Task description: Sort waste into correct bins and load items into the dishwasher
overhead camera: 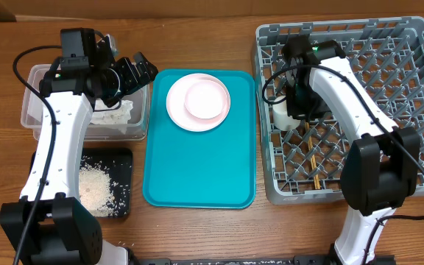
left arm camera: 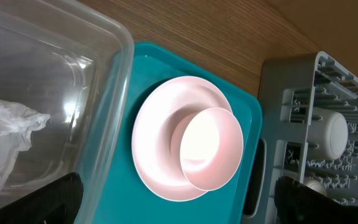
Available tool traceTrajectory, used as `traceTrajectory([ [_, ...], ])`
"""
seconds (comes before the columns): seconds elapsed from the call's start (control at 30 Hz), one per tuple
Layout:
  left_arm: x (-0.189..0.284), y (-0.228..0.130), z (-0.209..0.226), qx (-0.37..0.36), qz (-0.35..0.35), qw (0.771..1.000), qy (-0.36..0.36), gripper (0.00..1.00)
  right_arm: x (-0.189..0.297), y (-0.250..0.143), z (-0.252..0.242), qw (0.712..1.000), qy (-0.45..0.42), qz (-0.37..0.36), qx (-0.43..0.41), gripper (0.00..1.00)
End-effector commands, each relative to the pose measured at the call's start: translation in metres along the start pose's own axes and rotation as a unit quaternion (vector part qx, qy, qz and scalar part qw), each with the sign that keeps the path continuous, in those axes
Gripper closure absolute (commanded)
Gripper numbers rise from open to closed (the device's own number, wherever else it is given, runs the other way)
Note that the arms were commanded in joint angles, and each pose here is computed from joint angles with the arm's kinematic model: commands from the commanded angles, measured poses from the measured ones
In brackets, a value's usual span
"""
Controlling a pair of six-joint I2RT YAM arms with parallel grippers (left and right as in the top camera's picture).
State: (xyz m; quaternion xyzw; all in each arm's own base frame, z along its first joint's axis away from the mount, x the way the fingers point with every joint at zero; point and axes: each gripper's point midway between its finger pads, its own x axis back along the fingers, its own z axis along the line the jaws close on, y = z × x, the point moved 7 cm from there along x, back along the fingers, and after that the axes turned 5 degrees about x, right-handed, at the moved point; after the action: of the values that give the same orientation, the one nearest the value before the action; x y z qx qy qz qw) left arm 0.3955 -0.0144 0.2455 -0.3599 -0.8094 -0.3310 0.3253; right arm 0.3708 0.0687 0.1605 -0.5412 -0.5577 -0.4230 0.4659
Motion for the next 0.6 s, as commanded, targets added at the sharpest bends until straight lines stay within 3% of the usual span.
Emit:
traceTrajectory([
  [0.0, 0.008, 0.005, -0.008, -0.011, -0.015, 1.0, -0.006, 0.0, 0.011, 0.0, 0.013, 0.996, 0.082, -0.013, -0.014, 0.83],
  [0.13, 0.008, 0.005, -0.008, -0.011, -0.015, 1.0, -0.006, 0.0, 0.012, 0.001, 0.019, 0.994, 0.108, -0.013, -0.014, 0.84],
  [0.27, 0.008, 0.005, -0.008, -0.011, -0.015, 1.0, -0.006, 0.0, 0.025, 0.005, 0.017, 0.993, 0.111, -0.029, -0.015, 0.96],
  [0.57, 0.008, 0.005, -0.008, -0.011, -0.015, 1.0, -0.006, 0.0, 0.097, 0.018, 0.021, 0.975, 0.176, -0.135, -0.021, 0.9],
])
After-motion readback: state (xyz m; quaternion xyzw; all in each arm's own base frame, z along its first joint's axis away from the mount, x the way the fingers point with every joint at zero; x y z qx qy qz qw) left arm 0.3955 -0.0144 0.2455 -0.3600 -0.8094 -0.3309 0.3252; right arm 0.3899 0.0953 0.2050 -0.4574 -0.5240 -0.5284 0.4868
